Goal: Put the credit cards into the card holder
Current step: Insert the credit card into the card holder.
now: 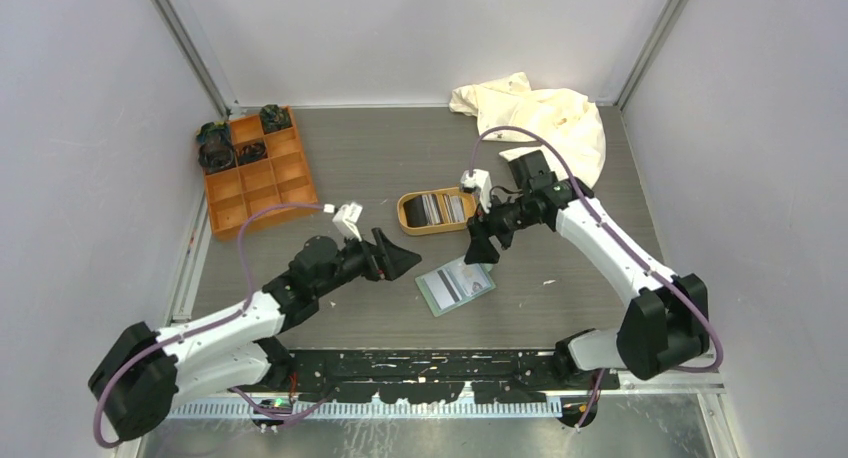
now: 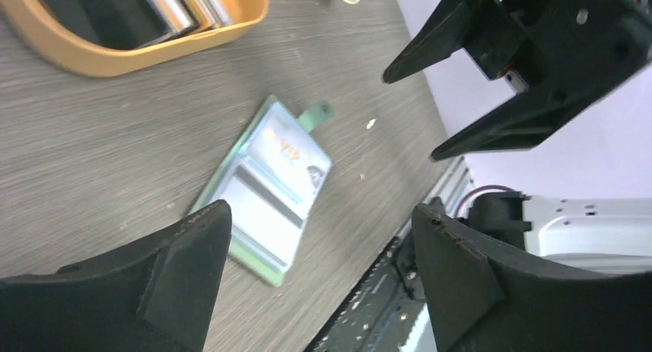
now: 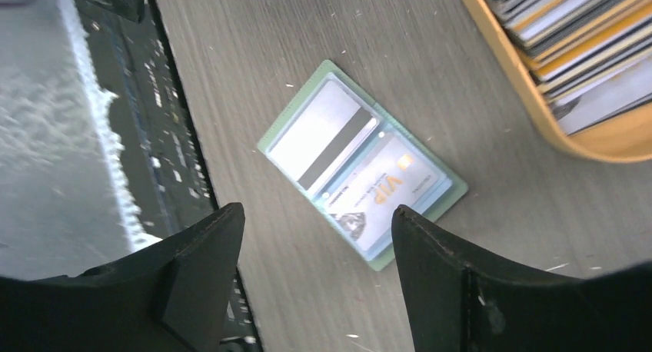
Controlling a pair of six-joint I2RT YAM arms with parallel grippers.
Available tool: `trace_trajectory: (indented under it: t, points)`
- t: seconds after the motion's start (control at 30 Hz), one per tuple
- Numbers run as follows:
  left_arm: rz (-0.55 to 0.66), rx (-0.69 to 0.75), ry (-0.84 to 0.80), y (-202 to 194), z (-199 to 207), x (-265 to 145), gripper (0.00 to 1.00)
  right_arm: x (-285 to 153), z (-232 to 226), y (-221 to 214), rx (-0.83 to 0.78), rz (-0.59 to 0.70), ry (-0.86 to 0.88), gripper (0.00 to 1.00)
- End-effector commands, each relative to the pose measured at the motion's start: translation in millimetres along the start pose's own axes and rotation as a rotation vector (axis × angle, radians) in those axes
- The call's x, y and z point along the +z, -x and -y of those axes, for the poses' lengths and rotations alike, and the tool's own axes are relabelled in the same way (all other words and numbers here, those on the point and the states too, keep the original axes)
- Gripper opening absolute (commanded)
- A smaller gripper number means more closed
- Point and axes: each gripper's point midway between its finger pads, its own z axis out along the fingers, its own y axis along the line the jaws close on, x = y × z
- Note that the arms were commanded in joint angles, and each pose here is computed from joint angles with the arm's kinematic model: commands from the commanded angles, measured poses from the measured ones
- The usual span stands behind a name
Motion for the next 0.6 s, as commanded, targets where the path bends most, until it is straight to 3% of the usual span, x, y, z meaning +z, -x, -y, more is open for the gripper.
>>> trace_trajectory:
  t: [0.0,0.13,0.3,0.57]
  points:
    - [0.122,0.026,0.066,4.5,-28.1,-20.8,0.92,4.6,-14.5,-7.7,0.303,0.023,0.145,0.75]
    - [0.173,-0.037,0.014,-2.5,-31.5,-34.7,0.92,16.5,1.3,-35.9,0.463,-0.102,0.132,0.74]
    - [0.149,-0.127,0.016,-16.7,-39.1,-39.2,0.87,29.9,20.1,-64.5,0.576,-0.249,0.089,0.68]
    - [0.073,-0.174,-0.011,-29.9,-34.0,-30.1,0.75,41.4,35.3,-83.8,0.647,-0.329,0.043,0.62]
